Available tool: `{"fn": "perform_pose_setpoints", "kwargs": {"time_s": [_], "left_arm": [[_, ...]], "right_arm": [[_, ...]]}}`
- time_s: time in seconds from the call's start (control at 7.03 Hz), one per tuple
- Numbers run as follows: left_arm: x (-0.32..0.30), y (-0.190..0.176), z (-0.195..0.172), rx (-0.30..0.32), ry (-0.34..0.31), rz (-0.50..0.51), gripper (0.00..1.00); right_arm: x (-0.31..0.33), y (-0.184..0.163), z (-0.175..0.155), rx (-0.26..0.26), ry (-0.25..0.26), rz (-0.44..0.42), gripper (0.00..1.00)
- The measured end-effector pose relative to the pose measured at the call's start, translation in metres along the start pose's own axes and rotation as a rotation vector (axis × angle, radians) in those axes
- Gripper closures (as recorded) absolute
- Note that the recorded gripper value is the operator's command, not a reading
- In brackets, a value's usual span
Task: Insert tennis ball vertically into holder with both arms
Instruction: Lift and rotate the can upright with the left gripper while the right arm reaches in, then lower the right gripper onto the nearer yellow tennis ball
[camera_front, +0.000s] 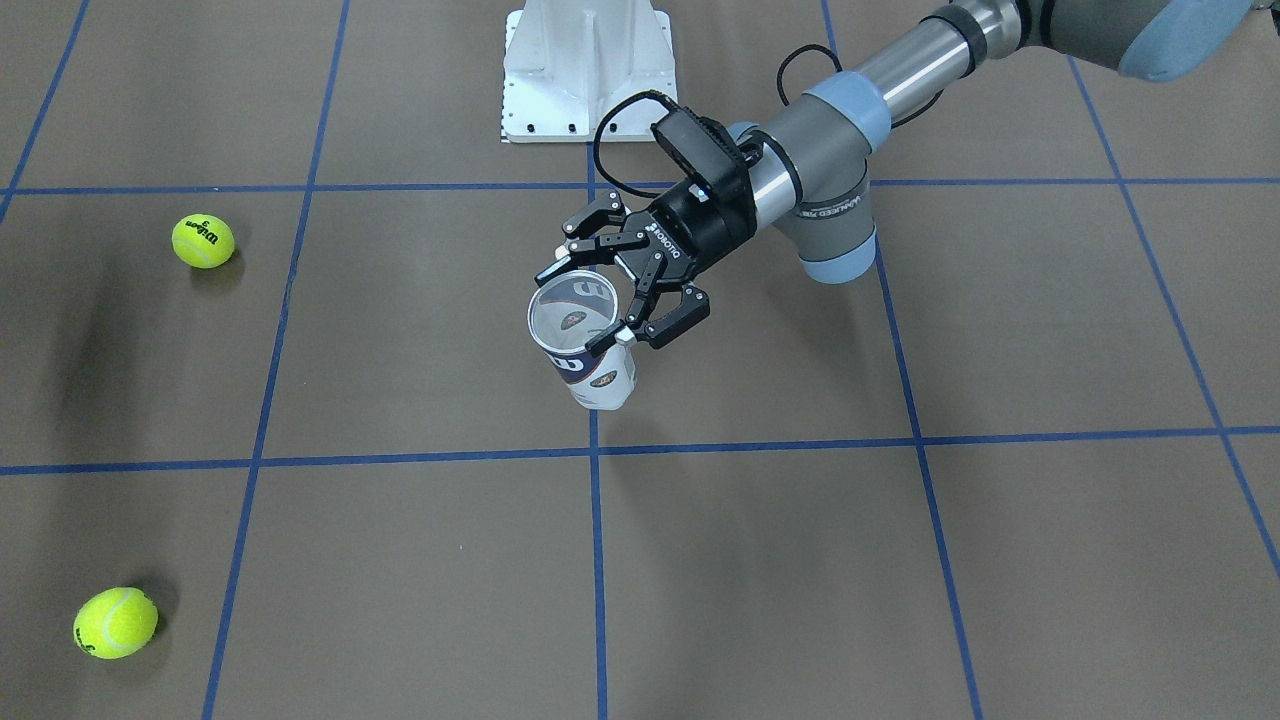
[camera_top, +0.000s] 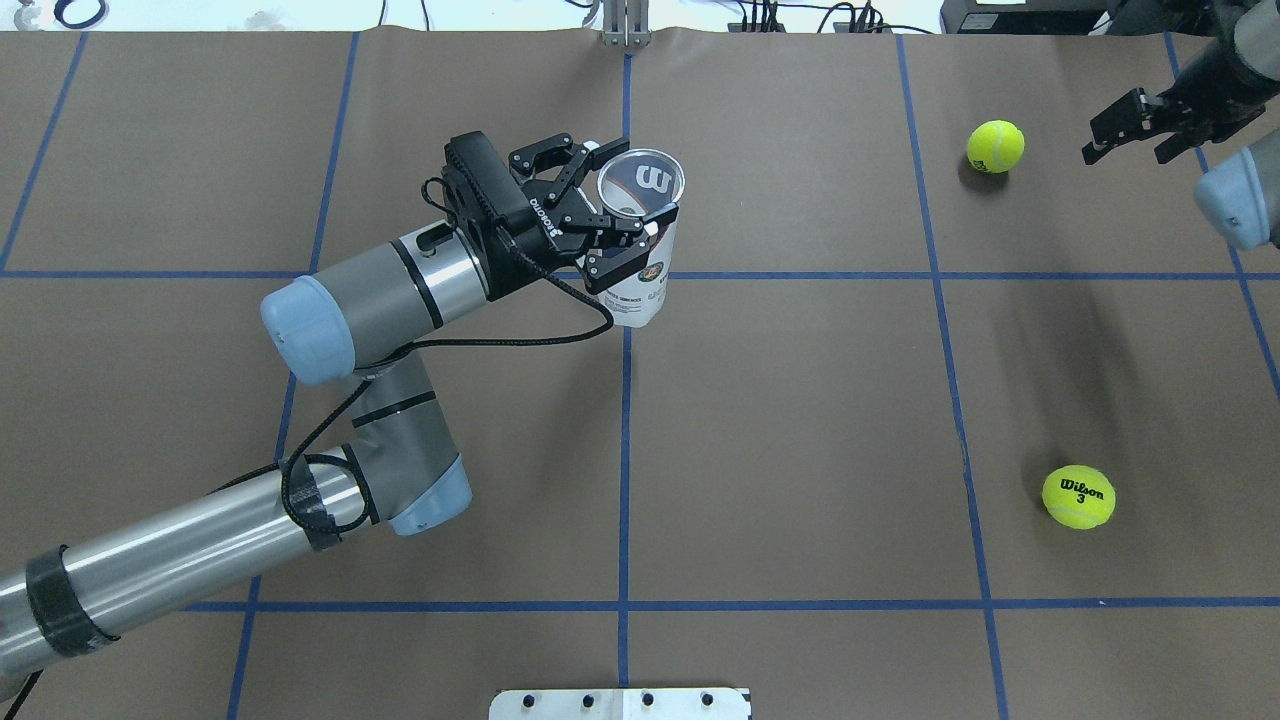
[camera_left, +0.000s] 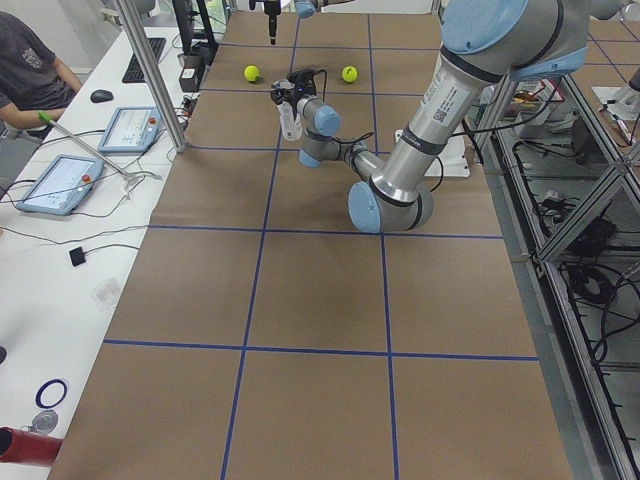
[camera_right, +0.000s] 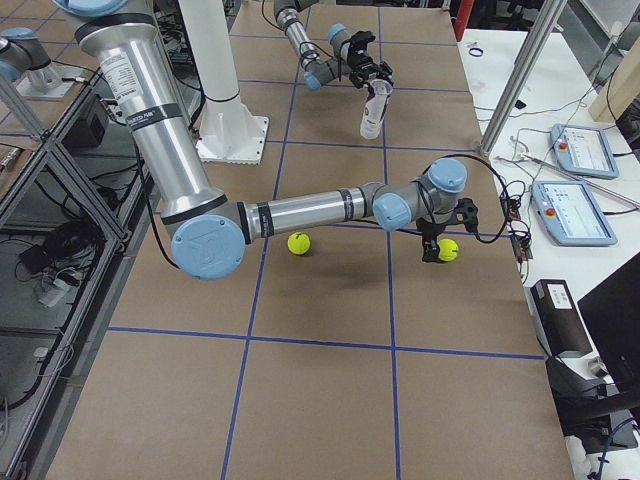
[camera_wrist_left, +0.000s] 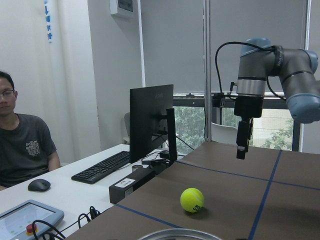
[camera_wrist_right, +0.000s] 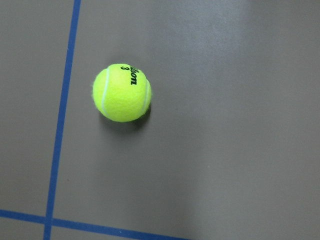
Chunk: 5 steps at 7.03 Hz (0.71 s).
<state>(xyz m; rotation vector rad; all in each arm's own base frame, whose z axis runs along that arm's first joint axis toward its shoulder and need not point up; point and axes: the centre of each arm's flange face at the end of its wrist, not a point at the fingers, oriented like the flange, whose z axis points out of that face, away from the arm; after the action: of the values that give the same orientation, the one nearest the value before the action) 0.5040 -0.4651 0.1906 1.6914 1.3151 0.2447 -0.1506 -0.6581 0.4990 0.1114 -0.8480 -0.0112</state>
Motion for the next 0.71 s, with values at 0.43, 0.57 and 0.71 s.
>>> {"fn": "perform_pose_setpoints", "kwargs": {"time_s": [0.43,0.57,0.71], "left_arm": [[0.026,0.019,-0.007,0.029,0.007,-0.031,0.27],[0.028,0.021,-0.007,0.029,0.009,-0.034,0.27],[0.030,0.022,-0.008,0.027,0.011,-0.035,0.27]], "right_arm": [[-0.027,0.086,-0.004,0.006,-0.014,0.066,0.00],[-0.033,0.129,0.000,-0.022,-0.019,0.091,0.00],[-0.048,0.162,0.005,-0.052,-0.026,0.125,0.00]]}}
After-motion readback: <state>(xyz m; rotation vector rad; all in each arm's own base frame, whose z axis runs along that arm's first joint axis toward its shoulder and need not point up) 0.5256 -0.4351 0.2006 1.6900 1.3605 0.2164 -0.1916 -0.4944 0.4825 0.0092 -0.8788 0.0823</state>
